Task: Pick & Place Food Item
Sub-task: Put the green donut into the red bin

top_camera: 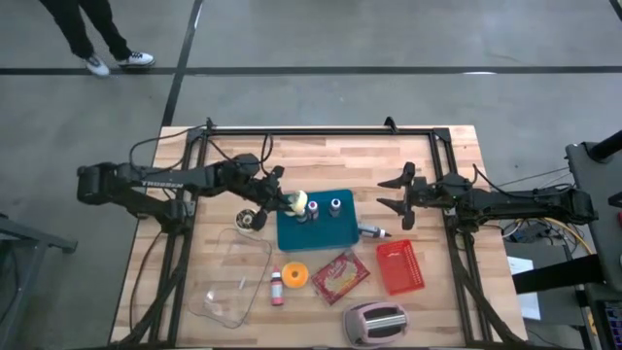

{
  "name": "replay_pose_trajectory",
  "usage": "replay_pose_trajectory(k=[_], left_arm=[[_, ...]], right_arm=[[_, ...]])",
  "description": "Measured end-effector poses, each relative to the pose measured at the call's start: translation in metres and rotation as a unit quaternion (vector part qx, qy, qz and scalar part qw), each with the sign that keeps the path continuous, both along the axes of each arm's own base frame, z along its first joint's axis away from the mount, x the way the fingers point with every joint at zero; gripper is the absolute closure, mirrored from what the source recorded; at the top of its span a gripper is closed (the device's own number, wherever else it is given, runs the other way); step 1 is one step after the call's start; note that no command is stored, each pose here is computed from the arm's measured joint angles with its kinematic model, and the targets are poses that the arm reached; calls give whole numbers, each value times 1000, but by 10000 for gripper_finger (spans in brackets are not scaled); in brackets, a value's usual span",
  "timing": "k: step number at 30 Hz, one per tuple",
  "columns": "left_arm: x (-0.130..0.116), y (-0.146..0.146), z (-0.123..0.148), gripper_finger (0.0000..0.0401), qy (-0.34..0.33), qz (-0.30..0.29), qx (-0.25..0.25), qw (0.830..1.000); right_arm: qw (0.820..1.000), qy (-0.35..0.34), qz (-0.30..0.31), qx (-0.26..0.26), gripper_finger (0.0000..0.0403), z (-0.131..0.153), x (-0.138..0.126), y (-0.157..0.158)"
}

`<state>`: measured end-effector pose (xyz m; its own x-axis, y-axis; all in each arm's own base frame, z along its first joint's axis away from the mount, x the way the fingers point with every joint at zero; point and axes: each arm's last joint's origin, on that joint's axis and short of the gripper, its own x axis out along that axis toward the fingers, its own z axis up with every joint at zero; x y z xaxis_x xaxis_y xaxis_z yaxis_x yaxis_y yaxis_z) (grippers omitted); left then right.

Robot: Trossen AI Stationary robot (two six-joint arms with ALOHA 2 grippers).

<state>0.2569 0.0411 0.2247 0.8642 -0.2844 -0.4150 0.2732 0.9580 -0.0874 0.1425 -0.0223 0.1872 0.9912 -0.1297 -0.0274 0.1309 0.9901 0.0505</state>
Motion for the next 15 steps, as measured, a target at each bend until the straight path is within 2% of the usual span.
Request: replay_pose_trajectory(k=[8, 15], left_arm=[[17, -12, 13, 398, -12, -33, 7, 999], [47, -12, 11, 398, 2, -60, 21, 998]], right_arm=[[1000, 0, 4, 1, 184, 0, 0, 0], [999, 4, 38, -1, 184, -1, 0, 2]])
